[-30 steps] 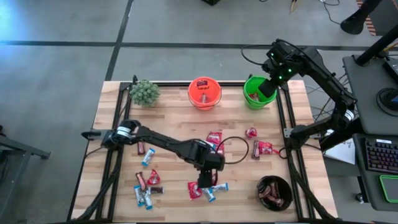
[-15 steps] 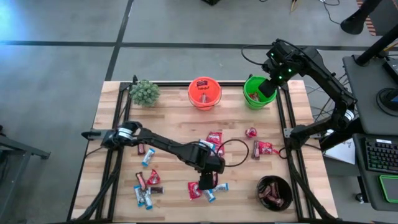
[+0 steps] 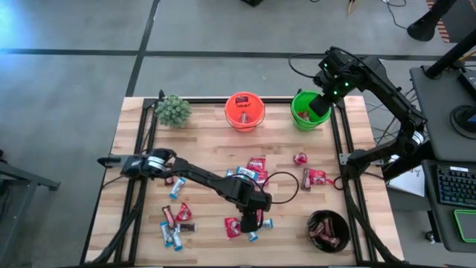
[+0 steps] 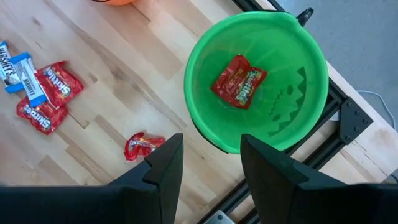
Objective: Organize candy in baskets
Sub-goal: Put the red candy into the green bucket
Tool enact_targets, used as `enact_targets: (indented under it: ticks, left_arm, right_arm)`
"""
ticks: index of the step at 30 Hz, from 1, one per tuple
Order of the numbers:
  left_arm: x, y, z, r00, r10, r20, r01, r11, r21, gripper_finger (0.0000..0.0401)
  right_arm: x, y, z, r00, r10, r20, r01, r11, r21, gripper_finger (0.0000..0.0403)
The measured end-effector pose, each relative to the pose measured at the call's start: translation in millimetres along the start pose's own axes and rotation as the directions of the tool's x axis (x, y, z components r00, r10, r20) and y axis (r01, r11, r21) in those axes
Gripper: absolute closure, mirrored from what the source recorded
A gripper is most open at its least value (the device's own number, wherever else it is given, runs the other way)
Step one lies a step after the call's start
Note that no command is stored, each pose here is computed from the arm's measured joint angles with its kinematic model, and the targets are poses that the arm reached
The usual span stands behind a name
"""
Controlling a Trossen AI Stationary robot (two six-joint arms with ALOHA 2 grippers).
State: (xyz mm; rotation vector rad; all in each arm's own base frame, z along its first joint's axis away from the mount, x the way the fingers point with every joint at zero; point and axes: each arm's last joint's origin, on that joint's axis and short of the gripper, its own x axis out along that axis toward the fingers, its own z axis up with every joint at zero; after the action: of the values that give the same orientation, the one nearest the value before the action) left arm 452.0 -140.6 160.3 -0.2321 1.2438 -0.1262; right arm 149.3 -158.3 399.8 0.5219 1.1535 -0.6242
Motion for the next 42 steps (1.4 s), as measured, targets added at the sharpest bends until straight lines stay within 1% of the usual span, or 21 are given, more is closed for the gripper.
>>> enact_targets:
  ticks: [6, 10, 14, 21, 23, 27, 33, 37, 42]
  left_arm:
    - [5, 1, -1, 1.0, 0.003, -0.012, -0.004, 0.999, -0.04, 0.0206]
    - [5, 2, -2, 1.0, 0.025, -0.011, -0.025, 0.999, -0.042, 0.0225]
    - [5, 3, -2, 0.999, 0.049, -0.01, -0.049, 0.998, -0.043, 0.0267]
    - [5, 3, -2, 0.999, 0.05, -0.01, -0.05, 0.999, -0.018, 0.0371]
    - [5, 3, -2, 0.999, 0.049, -0.01, -0.049, 0.999, -0.018, 0.0391]
    - [5, 3, -4, 0.999, 0.033, -0.032, -0.033, 0.999, -0.018, 0.0394]
    - [-5, 1, -6, 0.992, 0.025, -0.12, -0.026, 1.0, -0.007, 0.0399]
    - [-23, -2, 0, 0.989, 0.04, -0.146, -0.037, 0.999, 0.023, 0.04]
    - [-54, -5, 12, 0.985, 0.115, -0.127, -0.106, 0.992, 0.073, 0.04]
  right_arm:
    - [-1, 0, -1, 1.0, 0.0, 0.001, 0.0, 1.0, 0.0, 0.0252]
    - [-1, 0, -1, 1.0, 0.0, 0.003, 0.0, 1.0, 0.0, 0.0252]
    - [-4, 0, -3, 1.0, 0.0, 0.012, 0.0, 1.0, -0.001, 0.0252]
    - [-8, 1, -7, 1.0, -0.001, 0.027, 0.001, 1.0, -0.004, 0.0252]
    - [-9, 1, -7, 1.0, -0.001, 0.03, 0.001, 1.0, -0.008, 0.0252]
    - [-10, 1, -8, 0.999, -0.001, 0.033, 0.001, 1.0, -0.009, 0.0252]
    - [-10, 1, -8, 0.999, -0.001, 0.033, 0.002, 1.0, -0.019, 0.0252]
    - [-10, 1, -8, 0.999, -0.001, 0.034, 0.002, 1.0, -0.03, 0.0252]
    - [-10, 1, -8, 0.999, -0.001, 0.035, 0.003, 0.999, -0.054, 0.0252]
